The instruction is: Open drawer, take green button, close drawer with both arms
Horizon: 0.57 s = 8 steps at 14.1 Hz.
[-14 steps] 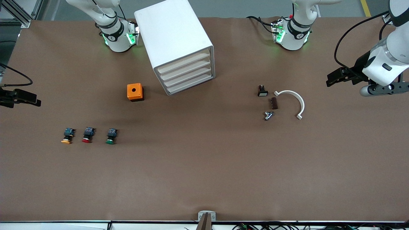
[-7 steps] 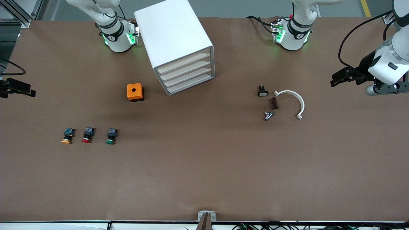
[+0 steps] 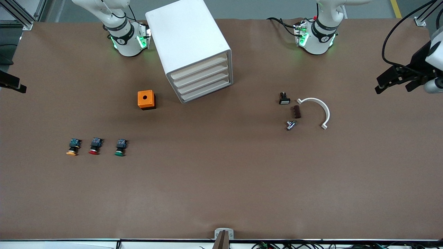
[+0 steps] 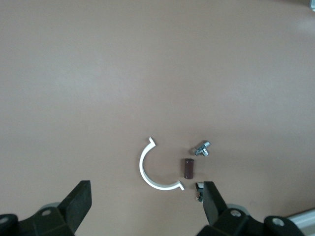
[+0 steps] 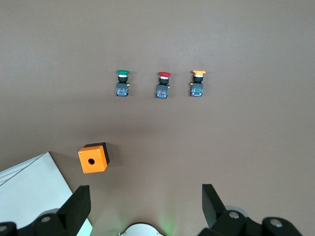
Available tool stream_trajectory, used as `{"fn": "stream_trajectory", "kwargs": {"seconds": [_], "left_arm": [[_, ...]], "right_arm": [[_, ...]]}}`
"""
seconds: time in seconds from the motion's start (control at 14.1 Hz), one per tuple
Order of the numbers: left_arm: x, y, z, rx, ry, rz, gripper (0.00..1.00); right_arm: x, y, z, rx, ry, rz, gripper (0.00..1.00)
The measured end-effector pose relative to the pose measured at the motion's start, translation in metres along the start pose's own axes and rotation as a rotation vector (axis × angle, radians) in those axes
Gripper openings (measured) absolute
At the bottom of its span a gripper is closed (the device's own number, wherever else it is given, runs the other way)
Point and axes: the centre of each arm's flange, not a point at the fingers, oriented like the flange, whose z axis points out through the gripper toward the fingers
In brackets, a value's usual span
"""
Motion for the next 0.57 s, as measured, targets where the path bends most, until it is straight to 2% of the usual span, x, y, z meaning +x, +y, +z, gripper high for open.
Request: {"fn": "stream_trajectory", "kwargs": {"seconds": [0.28, 0.57], "left_arm": [[-0.002, 0.000, -0.003, 0.002, -0.011, 0.000, 1.00], [-0.004, 0.000, 0.001, 0.006, -0.037, 0.002, 1.00]], "right_arm": [[-0.012, -0.016, -0.006, 0.001, 0.008, -0.027, 1.00], [-0.020, -0.045, 0.005, -0.006, 0.066, -0.082, 1.00]]}}
